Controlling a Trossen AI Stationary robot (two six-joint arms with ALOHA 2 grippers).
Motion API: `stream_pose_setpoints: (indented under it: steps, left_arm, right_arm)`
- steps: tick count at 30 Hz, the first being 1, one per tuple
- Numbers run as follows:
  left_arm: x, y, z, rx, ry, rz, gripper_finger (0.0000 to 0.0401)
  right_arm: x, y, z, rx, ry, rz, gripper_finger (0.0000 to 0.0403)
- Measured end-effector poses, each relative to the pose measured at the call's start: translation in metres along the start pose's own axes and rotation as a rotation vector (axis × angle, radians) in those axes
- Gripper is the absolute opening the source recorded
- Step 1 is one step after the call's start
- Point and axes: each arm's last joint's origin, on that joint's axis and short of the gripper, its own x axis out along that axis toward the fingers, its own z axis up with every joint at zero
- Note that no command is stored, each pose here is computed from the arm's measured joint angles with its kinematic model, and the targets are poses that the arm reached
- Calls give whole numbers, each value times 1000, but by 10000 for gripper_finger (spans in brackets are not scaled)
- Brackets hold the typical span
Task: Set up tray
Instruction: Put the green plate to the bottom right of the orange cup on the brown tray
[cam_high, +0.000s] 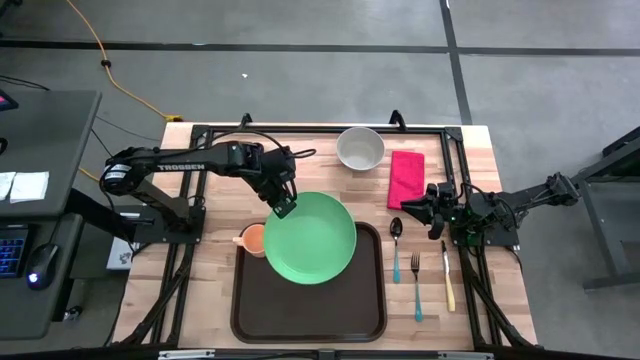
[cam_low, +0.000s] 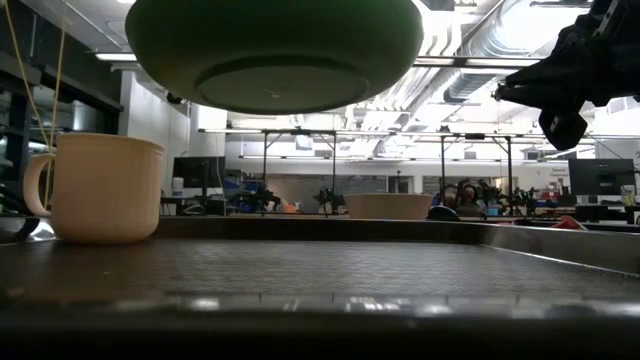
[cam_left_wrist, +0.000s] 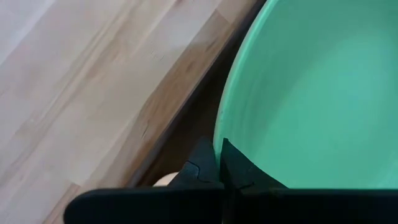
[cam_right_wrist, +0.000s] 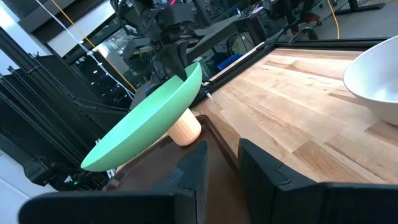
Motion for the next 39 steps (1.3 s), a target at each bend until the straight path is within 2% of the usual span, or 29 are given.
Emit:
stream_pose_setpoints:
  steps: [8,23,39]
  left_arm:
    - [2,-6,-1,3,-8,-16,14]
    - [24,-33,-10,56,25,-47,14]
    - [42,-44,-19,99,105,-36,14]
  right_arm:
    - [0,0,0,0,0,-1,67]
    - [0,0,0,3,-4,-6,67]
    - [0,0,0,1,-5,-15,67]
